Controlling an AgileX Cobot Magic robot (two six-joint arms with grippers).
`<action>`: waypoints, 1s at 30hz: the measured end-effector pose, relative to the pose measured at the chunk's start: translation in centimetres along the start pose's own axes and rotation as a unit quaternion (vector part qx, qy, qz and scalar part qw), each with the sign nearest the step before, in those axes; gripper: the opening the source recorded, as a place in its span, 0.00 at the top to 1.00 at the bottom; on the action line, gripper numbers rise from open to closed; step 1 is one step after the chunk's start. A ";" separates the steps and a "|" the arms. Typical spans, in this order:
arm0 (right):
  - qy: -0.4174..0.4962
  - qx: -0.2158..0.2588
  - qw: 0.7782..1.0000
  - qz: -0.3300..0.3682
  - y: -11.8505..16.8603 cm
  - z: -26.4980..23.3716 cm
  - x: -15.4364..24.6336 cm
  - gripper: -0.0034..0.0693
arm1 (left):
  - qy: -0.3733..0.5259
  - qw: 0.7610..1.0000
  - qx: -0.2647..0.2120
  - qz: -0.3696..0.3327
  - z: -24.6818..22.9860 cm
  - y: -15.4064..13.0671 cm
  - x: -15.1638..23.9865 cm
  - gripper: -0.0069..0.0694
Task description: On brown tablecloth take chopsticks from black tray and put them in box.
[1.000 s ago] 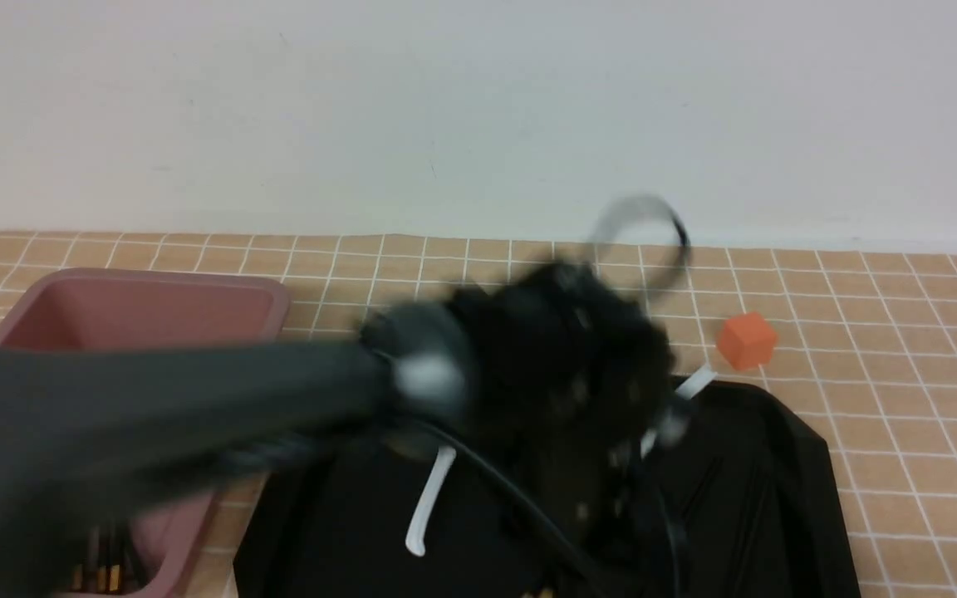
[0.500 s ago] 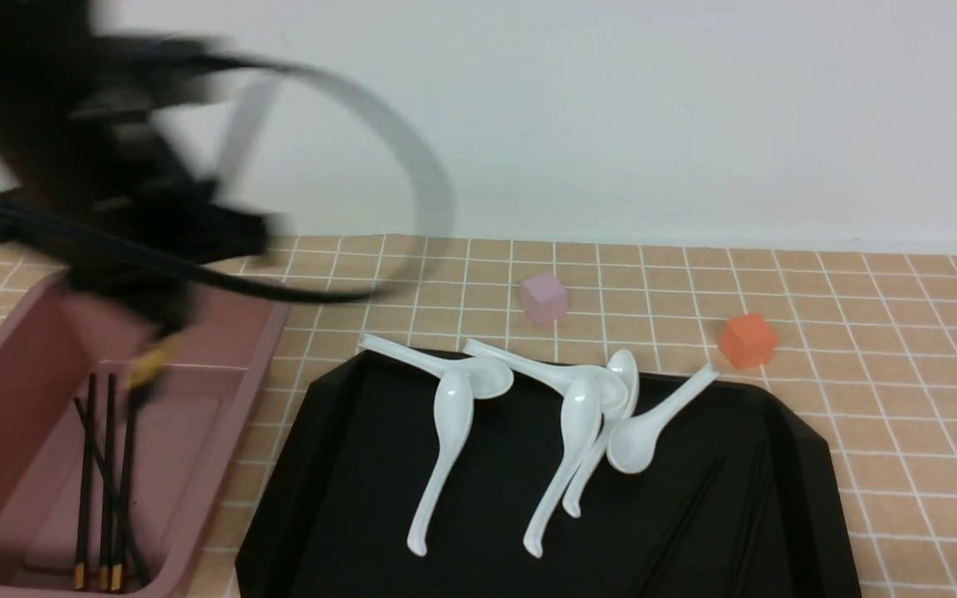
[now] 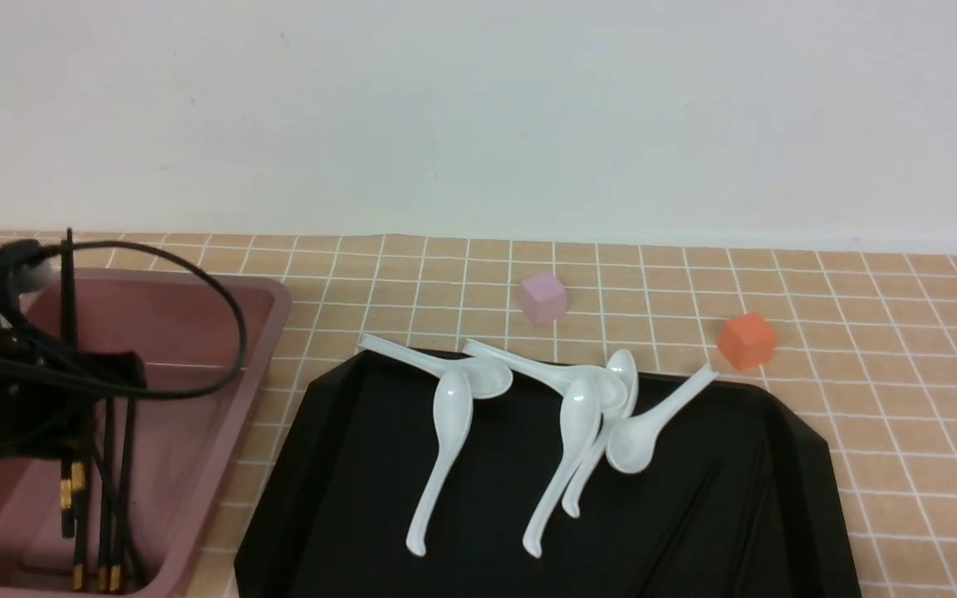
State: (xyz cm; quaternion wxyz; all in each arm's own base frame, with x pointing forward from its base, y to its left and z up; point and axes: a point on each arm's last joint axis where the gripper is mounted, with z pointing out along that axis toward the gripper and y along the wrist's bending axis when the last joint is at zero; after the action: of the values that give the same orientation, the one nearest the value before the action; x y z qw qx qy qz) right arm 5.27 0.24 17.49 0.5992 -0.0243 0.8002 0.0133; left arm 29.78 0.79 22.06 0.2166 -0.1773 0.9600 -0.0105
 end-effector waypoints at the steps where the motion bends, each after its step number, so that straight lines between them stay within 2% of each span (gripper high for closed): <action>1: 0.000 0.000 1.000 0.000 0.0 0.0 0.0 0.62 | 0.004 1.000 -0.001 0.000 0.2 0.0 0.1 0.72; 9: 0.000 0.000 1.000 0.000 0.0 0.0 0.0 0.62 | 0.026 1.000 -0.008 -0.005 -0.1 0.1 0.3 0.47; 12: 0.000 0.000 1.000 0.000 0.0 0.0 0.0 0.62 | 0.037 0.999 -0.006 -0.014 -1.8 0.0 0.1 0.46; 15: 0.000 0.000 1.000 0.000 0.0 0.0 0.0 0.62 | 0.033 0.999 0.003 -0.012 -3.8 -0.1 -0.1 0.55; 21: 0.000 0.000 1.000 0.000 0.0 0.0 0.0 0.62 | 0.031 0.997 0.061 0.027 -9.4 0.1 2.3 0.92; 28: 0.000 0.000 1.000 0.000 0.0 0.0 0.0 0.62 | -0.002 0.991 0.128 0.046 -13.2 1.1 7.7 0.93; 30: 0.000 0.000 1.000 0.000 0.0 0.0 0.0 0.62 | -0.049 0.983 0.170 0.055 -14.3 1.7 10.6 0.93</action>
State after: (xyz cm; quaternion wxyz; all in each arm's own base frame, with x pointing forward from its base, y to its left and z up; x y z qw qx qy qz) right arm 5.27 0.24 17.49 0.5992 -0.0243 0.8002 0.0133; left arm 14.25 -2.07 30.46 0.2905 -0.0846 0.9408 -0.1532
